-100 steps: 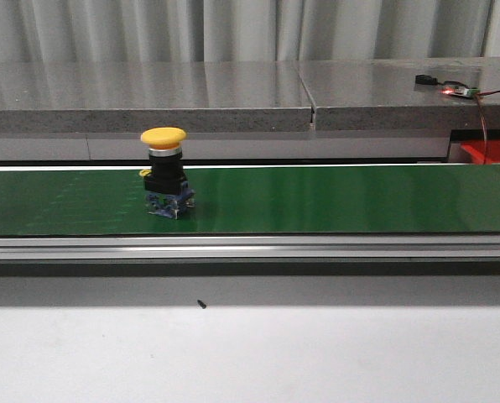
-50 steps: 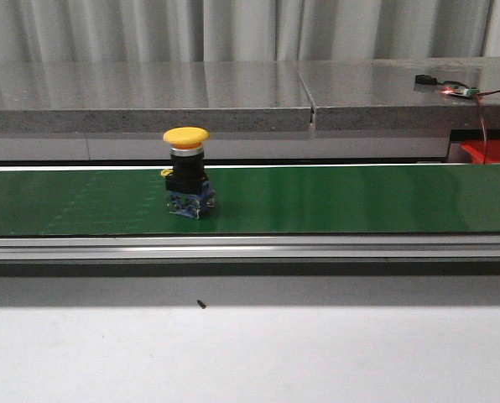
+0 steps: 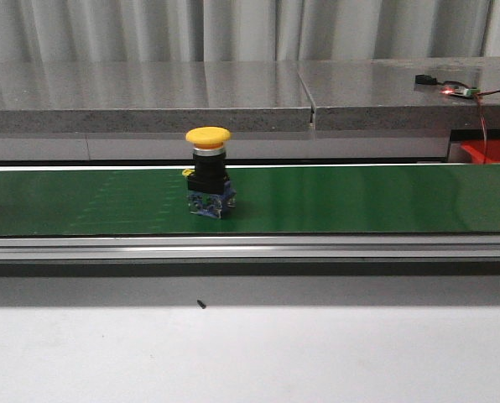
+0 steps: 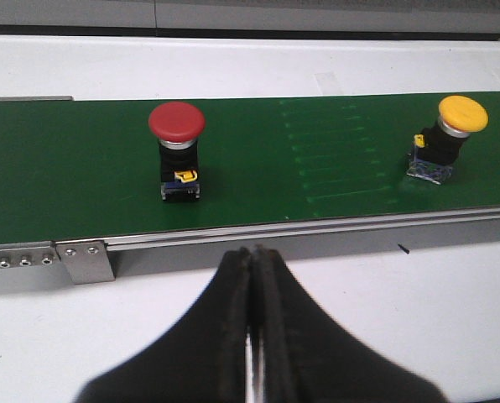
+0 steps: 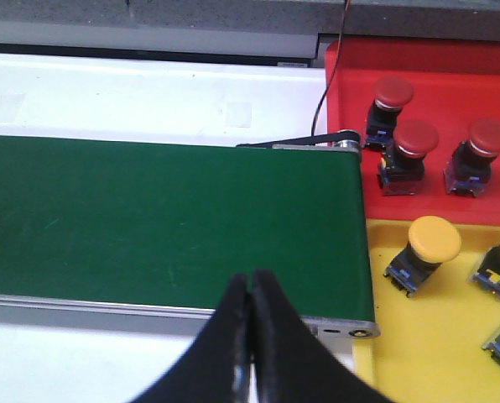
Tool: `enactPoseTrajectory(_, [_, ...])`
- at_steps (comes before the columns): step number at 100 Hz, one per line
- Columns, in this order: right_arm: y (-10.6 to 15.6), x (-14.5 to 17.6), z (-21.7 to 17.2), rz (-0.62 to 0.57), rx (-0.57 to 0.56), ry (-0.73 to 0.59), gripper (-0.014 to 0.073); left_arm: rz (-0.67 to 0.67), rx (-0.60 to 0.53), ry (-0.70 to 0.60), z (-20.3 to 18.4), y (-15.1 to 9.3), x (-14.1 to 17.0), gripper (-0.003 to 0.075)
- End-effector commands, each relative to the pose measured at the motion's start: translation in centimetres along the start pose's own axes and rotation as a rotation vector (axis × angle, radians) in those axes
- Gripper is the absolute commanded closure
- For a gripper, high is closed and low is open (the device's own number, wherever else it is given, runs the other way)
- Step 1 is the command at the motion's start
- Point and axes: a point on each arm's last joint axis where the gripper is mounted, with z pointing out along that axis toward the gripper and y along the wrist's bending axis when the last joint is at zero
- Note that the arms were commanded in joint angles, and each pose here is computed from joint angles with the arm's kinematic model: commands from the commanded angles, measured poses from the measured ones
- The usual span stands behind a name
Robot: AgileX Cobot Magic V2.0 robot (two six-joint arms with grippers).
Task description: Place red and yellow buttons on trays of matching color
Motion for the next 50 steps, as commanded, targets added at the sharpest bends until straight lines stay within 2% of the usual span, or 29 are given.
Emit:
enactPoseTrajectory(1, [0.1, -1.3, -0.6, 0.006, -0.009, -0.093, 0.0662, -0.010, 0.016, -0.082, -0.4, -0.2, -1.2, 0.0739])
enactPoseTrajectory(16, [0.2, -1.5, -0.7, 0.020, -0.018, -0.093, 0.0662, -0.010, 0.016, -0.082, -0.4, -0.2, -1.2, 0.0739])
enactPoseTrajectory(32, [0.4, -2.7, 0.3, 0.020, -0.032, -0.032, 0.0662, -0.010, 0.016, -0.082, -0.4, -0.2, -1.2, 0.0739])
enactPoseTrajectory(50, [2.1, -4.6, 2.8, -0.043, -0.106, 0.054, 0.0662, -0.010, 0.016, -0.082, -0.4, -0.2, -1.2, 0.0739])
